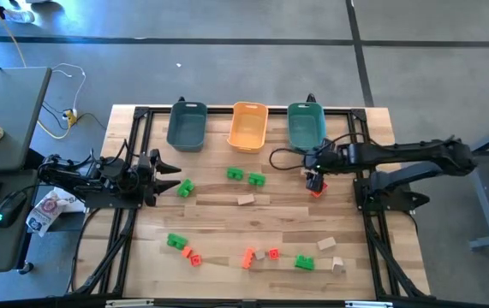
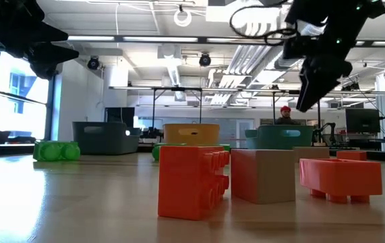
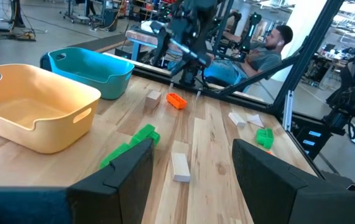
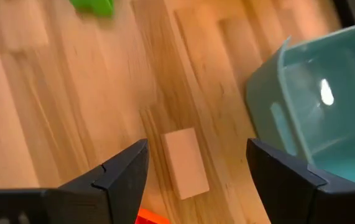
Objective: Sort & place blocks by color
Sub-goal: Put the white block into the green bin, then put the green game piece into the blue bin
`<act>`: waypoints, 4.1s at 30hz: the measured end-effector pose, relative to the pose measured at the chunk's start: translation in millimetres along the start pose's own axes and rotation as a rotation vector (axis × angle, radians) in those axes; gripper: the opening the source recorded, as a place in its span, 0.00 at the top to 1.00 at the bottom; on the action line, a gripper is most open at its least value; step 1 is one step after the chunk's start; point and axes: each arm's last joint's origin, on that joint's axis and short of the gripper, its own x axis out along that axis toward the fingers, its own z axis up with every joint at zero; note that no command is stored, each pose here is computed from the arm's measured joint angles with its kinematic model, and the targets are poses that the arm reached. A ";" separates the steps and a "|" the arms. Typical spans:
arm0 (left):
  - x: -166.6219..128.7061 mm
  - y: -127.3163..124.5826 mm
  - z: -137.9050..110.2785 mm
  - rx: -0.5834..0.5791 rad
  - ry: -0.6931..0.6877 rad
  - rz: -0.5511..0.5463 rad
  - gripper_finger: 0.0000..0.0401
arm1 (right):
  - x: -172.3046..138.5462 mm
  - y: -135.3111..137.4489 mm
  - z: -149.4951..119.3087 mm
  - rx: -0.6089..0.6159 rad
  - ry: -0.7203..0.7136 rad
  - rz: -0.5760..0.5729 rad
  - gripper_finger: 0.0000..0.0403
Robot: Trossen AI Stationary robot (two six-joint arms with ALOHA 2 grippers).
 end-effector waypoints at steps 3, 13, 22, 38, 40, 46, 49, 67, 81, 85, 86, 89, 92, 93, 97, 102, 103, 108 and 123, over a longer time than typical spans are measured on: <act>0.0 0.0 -0.1 0.000 0.000 0.000 0.48 | 14.8 1.2 1.3 -0.004 0.068 -0.003 0.36; 0.0 0.1 -0.3 0.001 0.003 0.001 0.48 | 52.2 -0.4 1.0 -0.010 0.235 0.047 0.36; -0.1 1.3 -4.2 0.012 0.042 0.013 0.48 | 70.5 -0.4 -2.1 -0.011 0.320 0.039 0.36; -0.1 1.3 -4.1 0.013 0.040 0.016 0.48 | 90.3 5.3 -6.7 -0.006 0.413 0.050 0.57; -0.1 1.3 -4.2 0.012 0.041 0.016 0.48 | 89.4 5.5 -6.6 0.006 0.410 0.059 0.68; -0.1 2.3 -3.7 0.006 0.029 0.051 0.48 | 81.4 4.1 -5.6 0.023 0.380 0.085 0.73; -0.2 3.5 -3.4 -0.011 0.016 0.092 0.48 | 74.5 2.4 -3.6 0.046 0.347 0.085 0.73; 5.3 0.1 14.7 -0.037 0.037 0.225 0.48 | 13.9 -34.2 25.9 0.235 -0.193 -0.082 0.73; 26.8 -6.1 38.6 -0.030 0.288 0.483 0.48 | 24.5 -98.9 27.2 0.483 -0.260 -0.300 0.73; 38.0 -6.4 41.8 -0.086 0.384 0.500 0.48 | 37.9 -108.1 23.1 0.558 -0.210 -0.261 0.73; 40.8 -6.6 42.7 -0.107 0.410 0.495 0.48 | 41.8 -109.2 22.2 0.567 -0.194 -0.250 0.73; 47.9 -5.9 43.3 -0.152 0.497 0.484 0.48 | 52.7 -110.5 20.9 0.590 -0.156 -0.219 0.73; 53.8 -4.5 42.7 -0.200 0.583 0.490 0.48 | 63.0 -109.9 19.8 0.604 -0.118 -0.199 0.73; 55.1 -3.7 41.7 -0.210 0.613 0.500 0.48 | 66.2 -109.6 19.4 0.607 -0.106 -0.198 0.73; 60.7 -0.2 38.2 -0.246 0.705 0.527 0.48 | 79.2 -108.1 17.1 0.595 -0.039 -0.195 0.73; 68.5 2.7 31.1 -0.313 0.794 0.516 0.48 | 90.4 -108.7 19.9 0.572 0.049 -0.198 0.73; 69.9 3.0 29.7 -0.323 0.811 0.510 0.48 | 92.1 -109.1 20.6 0.565 0.063 -0.203 0.73; 75.8 3.9 21.6 -0.384 0.891 0.521 0.48 | 95.2 -112.2 29.1 0.555 0.098 -0.211 0.73; 89.0 8.3 0.1 -0.415 1.045 0.625 0.48 | 96.2 -115.7 38.9 0.550 0.127 -0.209 0.54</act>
